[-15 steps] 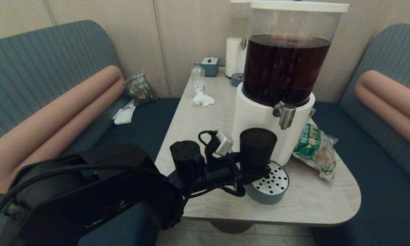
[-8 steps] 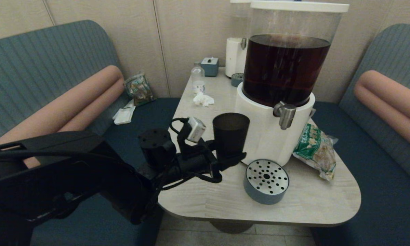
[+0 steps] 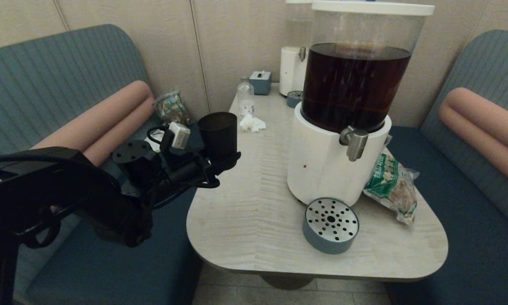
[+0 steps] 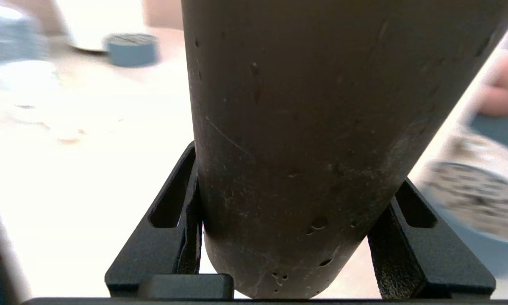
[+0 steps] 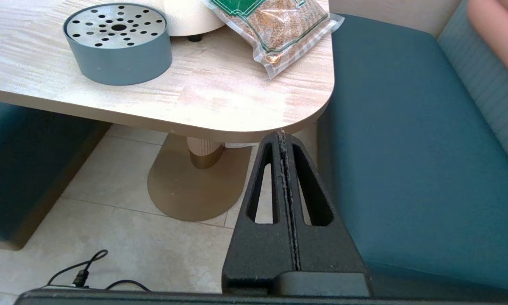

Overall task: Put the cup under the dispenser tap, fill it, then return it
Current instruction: Place the cup next to the water dispenser

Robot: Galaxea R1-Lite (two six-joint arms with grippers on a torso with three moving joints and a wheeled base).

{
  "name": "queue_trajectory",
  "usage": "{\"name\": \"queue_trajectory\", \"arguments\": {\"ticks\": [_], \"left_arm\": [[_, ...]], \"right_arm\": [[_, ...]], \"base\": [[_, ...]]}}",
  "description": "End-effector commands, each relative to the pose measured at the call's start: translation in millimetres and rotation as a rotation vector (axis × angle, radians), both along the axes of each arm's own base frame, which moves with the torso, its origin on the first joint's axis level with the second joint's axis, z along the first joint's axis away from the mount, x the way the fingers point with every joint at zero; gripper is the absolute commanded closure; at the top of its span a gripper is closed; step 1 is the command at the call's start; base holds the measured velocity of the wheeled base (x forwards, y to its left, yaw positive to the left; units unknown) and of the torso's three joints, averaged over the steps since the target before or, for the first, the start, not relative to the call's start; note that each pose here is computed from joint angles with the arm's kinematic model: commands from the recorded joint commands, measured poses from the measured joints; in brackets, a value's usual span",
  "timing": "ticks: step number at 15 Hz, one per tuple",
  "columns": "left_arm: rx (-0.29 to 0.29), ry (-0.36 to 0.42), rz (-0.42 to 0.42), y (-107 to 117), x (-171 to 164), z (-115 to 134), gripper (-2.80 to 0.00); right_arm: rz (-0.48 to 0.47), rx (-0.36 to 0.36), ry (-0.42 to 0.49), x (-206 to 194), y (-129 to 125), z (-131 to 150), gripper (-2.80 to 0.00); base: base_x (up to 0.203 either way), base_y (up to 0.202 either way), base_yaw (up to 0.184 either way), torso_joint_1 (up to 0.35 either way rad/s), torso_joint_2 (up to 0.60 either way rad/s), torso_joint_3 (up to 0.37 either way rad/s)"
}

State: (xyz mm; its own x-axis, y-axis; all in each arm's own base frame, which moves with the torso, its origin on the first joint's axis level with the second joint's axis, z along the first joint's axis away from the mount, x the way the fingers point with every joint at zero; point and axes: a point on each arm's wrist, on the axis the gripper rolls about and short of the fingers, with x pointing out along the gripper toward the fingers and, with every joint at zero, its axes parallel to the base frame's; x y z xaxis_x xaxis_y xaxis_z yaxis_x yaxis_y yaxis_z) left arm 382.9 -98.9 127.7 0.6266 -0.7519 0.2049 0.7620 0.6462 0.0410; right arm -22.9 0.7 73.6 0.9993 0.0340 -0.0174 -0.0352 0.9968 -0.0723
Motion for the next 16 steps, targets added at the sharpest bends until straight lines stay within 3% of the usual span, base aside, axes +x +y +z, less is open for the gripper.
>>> {"name": "queue_trajectory", "arguments": {"ticks": [1, 9, 16], "left_arm": [[0.003, 0.01, 0.052, 19, 30, -25, 0.0], [-0.021, 0.026, 0.09, 27, 96, -106, 0.0], [-0.016, 0.046, 0.076, 20, 96, -117, 0.0]], "right_arm": [[0.001, -0.001, 0.001, 0, 0, 0, 0.0], [0.001, -0.001, 0.001, 0, 0, 0, 0.0], [0.001, -0.001, 0.001, 0, 0, 0, 0.0]], "base": [[0.0, 0.0, 0.0, 0.0, 0.0, 0.0], [0.0, 0.0, 0.0, 0.0, 0.0, 0.0], [0.0, 0.0, 0.0, 0.0, 0.0, 0.0]]}}
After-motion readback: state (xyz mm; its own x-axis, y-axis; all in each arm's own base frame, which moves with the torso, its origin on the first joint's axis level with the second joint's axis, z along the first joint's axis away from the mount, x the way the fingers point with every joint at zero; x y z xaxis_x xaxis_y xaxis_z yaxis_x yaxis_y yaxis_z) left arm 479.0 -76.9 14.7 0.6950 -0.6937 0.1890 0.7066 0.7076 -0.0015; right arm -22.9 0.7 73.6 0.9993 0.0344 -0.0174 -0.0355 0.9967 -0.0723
